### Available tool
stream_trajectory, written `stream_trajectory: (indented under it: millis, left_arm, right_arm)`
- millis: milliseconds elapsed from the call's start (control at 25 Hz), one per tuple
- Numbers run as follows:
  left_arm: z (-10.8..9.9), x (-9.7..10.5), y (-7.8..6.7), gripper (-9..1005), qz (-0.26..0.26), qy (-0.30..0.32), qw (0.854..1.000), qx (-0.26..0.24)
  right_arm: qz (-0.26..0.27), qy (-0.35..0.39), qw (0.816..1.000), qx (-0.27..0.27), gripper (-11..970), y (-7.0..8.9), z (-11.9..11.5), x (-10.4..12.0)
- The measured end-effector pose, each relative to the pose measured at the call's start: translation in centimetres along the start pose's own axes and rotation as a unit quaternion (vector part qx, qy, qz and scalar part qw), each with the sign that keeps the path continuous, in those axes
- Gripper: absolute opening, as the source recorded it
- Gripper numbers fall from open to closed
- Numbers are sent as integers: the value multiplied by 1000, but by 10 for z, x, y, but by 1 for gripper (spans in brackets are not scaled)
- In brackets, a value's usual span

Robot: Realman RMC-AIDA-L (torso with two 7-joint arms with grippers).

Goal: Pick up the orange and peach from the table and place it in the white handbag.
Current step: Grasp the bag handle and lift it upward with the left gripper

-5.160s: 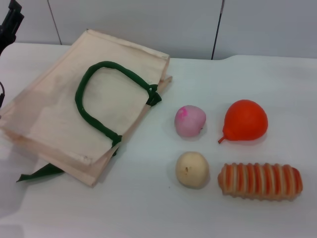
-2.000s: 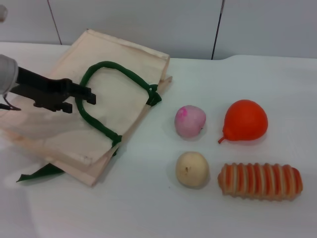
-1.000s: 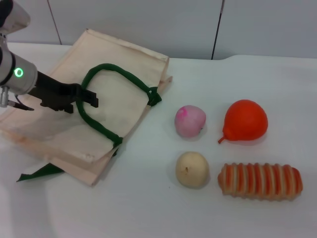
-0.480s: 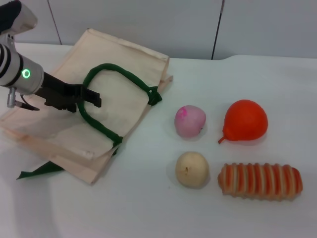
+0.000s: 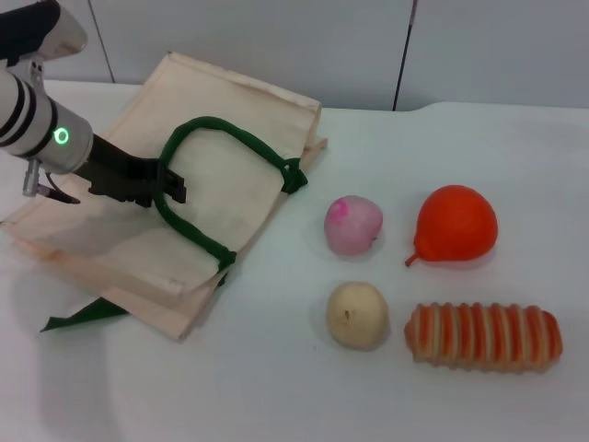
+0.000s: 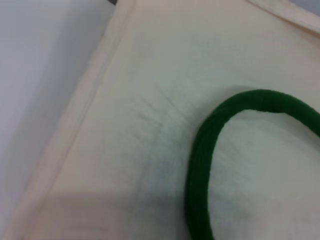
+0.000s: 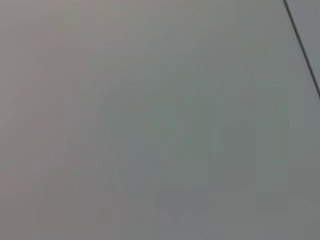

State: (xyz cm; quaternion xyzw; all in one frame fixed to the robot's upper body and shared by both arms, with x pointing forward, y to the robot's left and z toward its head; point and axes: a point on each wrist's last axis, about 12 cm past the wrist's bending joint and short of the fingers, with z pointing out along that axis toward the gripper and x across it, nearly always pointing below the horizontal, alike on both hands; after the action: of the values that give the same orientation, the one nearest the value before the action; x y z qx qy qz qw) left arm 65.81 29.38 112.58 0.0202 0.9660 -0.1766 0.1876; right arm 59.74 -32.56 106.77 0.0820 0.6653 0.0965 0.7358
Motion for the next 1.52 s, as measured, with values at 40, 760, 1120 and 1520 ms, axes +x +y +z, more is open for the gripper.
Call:
stream_trajectory:
  millis: [40, 760, 1120, 1520]
  left_arm:
    - [0, 0, 0, 752, 1, 1, 1000, -1]
    - [1, -1, 0, 250, 8, 4, 1000, -16]
    - [5, -4, 2, 143, 11, -22, 999, -26]
    - [7, -4, -5, 129, 18, -60, 997, 33]
  right_arm:
    - [0, -1, 1000, 0, 881, 0, 0, 0]
    - [0, -2, 1000, -4, 881, 1, -1, 0]
    - [0, -1, 1000, -3, 882, 1, -1, 1]
    - [-1, 1, 1000, -1, 882, -1, -3, 2]
